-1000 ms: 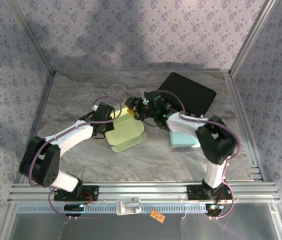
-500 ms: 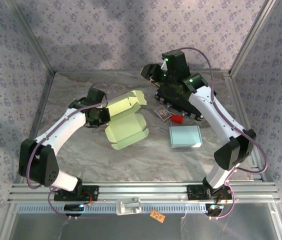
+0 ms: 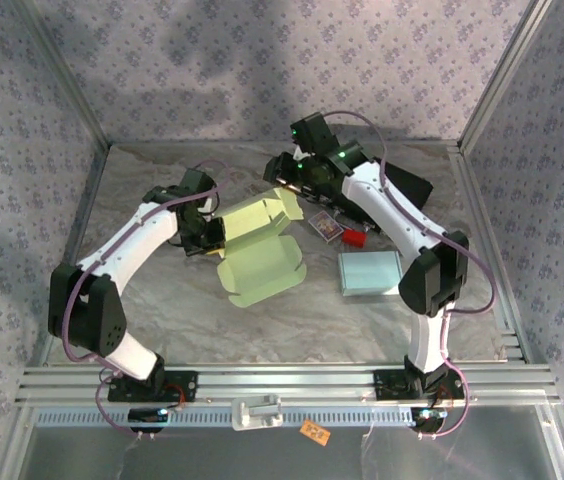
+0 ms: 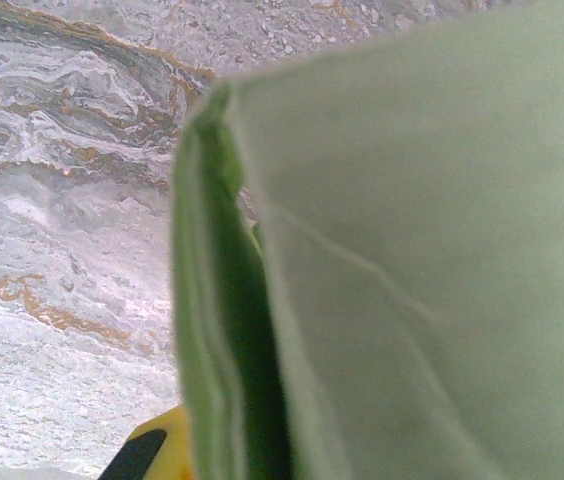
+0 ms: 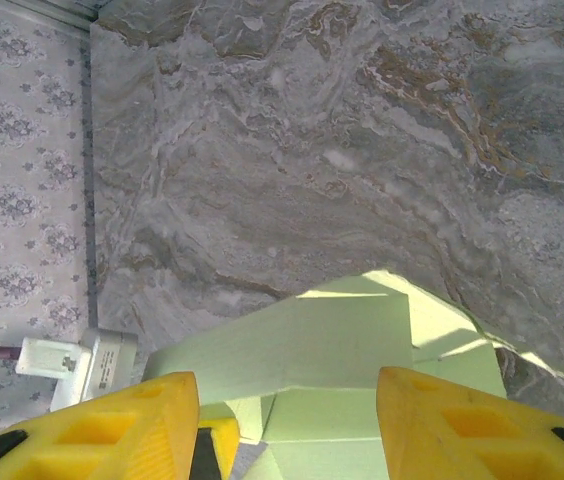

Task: Fold the paper box

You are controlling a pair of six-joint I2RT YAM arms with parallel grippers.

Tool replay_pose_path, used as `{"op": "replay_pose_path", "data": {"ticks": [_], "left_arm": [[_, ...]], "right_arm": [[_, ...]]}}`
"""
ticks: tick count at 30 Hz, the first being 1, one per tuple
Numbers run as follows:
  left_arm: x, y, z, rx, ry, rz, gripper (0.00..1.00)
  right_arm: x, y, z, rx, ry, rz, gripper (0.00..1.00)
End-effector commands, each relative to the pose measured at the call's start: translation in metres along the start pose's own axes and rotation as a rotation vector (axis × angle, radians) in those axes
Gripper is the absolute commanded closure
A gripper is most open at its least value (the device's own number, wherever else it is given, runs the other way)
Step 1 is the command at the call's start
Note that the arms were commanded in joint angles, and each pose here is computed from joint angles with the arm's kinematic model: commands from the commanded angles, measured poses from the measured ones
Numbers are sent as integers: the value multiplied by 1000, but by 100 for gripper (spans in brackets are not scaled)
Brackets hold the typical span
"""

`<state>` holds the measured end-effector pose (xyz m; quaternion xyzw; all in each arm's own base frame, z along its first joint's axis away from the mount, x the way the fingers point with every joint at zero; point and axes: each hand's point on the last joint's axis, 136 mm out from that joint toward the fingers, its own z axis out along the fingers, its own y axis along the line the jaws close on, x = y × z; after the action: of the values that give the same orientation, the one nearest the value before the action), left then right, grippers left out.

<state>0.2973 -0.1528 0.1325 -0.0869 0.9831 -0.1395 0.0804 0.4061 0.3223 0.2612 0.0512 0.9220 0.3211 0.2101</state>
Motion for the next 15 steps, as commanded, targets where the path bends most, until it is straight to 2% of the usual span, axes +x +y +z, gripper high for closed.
{"op": "replay_pose_path", "data": {"ticks": [1, 6, 15], "left_arm": [[1, -7, -11, 28, 12, -8, 100], [0, -11, -11, 37, 4, -9, 100], [-3, -18, -16, 60, -15, 2, 100]], "right_arm": [[8, 7, 7, -11, 53, -27, 49], [30, 7, 16, 21, 99, -49, 50], [38, 16, 17, -31, 139, -56, 49]]}}
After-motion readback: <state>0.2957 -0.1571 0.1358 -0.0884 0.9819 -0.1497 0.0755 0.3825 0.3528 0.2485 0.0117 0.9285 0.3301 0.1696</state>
